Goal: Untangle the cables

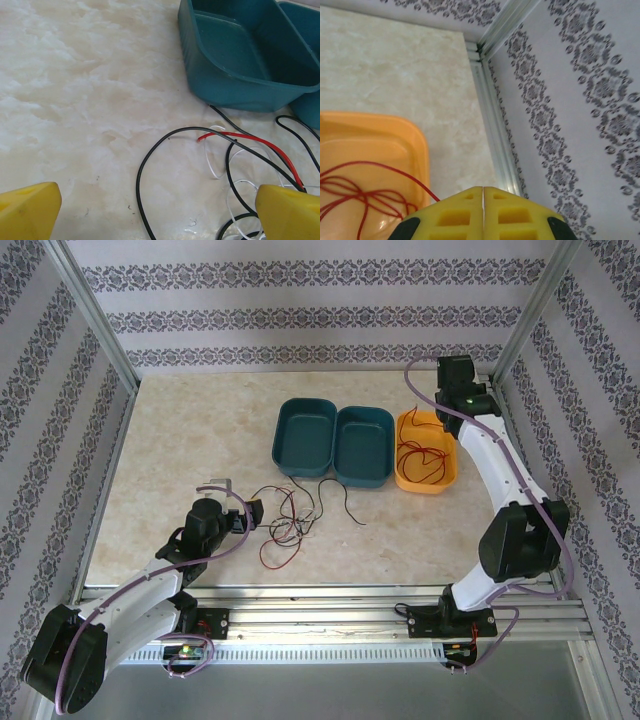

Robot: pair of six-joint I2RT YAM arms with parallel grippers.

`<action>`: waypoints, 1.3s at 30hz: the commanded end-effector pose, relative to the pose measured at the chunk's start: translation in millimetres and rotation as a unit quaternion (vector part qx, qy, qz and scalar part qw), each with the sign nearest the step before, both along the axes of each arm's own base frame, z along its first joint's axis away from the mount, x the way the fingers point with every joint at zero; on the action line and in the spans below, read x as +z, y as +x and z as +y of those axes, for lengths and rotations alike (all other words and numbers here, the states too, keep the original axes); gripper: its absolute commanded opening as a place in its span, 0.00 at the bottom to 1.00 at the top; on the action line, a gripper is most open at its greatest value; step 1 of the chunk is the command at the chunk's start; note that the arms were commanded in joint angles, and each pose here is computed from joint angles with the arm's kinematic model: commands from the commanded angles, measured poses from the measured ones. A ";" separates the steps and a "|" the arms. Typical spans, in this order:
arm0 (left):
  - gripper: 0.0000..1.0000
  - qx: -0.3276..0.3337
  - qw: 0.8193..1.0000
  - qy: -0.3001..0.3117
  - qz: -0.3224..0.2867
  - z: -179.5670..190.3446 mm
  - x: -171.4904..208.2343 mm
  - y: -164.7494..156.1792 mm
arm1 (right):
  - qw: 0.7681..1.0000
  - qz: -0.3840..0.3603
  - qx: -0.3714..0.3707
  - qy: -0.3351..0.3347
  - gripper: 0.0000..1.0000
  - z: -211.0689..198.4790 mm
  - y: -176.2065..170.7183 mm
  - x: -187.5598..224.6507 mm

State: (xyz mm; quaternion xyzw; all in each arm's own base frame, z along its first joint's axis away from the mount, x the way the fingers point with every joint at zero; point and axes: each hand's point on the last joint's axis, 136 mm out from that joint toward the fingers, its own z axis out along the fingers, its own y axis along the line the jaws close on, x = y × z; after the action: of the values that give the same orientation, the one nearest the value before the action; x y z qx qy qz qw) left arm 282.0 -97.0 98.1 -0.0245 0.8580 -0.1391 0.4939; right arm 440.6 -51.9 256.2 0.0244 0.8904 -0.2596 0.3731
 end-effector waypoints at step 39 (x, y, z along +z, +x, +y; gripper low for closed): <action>0.99 -0.018 1.000 -0.006 0.004 -7.1 -4.9 0.0 | 0.975 0.178 0.003 0.130 0.03 37.7 30.2 -144.6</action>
State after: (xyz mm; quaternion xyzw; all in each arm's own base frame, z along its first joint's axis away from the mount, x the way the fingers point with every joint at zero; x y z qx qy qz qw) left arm 280.4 -101.2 89.2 -0.0141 0.8664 -0.1424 0.4785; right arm 457.1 -15.1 114.9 0.0156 0.9675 -0.1522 0.2015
